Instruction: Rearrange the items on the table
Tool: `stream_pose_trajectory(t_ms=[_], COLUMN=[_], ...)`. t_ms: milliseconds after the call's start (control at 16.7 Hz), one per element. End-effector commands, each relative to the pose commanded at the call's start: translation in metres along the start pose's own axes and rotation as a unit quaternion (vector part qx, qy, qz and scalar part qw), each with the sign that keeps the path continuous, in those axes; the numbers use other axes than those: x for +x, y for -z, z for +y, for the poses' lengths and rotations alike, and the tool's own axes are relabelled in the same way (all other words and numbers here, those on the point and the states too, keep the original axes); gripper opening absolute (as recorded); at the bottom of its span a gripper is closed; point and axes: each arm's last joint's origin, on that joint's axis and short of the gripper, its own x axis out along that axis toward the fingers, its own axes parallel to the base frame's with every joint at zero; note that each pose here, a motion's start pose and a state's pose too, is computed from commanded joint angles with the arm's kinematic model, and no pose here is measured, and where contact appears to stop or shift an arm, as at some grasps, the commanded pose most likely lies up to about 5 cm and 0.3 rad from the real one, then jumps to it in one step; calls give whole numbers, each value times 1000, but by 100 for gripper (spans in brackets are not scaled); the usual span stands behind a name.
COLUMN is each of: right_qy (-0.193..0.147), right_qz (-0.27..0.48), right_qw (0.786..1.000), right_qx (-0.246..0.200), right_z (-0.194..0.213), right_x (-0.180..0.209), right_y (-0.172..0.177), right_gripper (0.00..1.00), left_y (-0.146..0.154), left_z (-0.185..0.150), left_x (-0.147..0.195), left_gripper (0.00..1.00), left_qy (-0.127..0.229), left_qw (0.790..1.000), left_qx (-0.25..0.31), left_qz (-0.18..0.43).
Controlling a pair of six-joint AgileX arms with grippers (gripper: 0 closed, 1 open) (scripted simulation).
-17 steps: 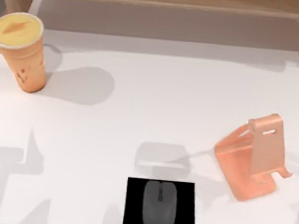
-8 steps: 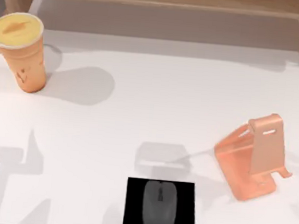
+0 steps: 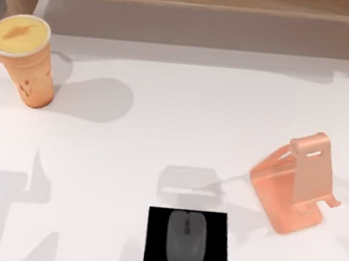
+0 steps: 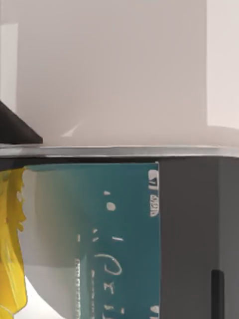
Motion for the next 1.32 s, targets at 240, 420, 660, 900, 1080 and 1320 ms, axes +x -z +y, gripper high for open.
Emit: stream_pose_trajectory(t_ms=[240, 420, 660, 900, 1080, 1320], right_qy=[0, 0, 0, 6, 5, 6], right_qz=[0, 0, 0, -12, -10, -12], right_qw=[1000, 1000, 1000, 1000, 1000, 1000], right_qx=[0, 0, 0, 0, 0, 0], right_z=[0, 0, 0, -1, -1, 0], right_x=[0, 0, 0, -15, -33, -40], right_y=[0, 0, 0, -2, -2, -2], right_gripper=[2, 0, 0, 0, 0, 0], left_y=[0, 0, 0, 0, 0, 0], left_z=[0, 0, 0, 0, 0, 0], left_x=[0, 0, 0, 0, 0, 0], left_gripper=[100, 100, 100, 100, 100, 100], left_qy=[0, 0, 0, 0, 0, 0], left_qw=[1000, 1000, 1000, 1000, 1000, 1000], left_qx=[0, 0, 0, 0, 0, 0], left_qz=[0, 0, 0, 0, 0, 0])
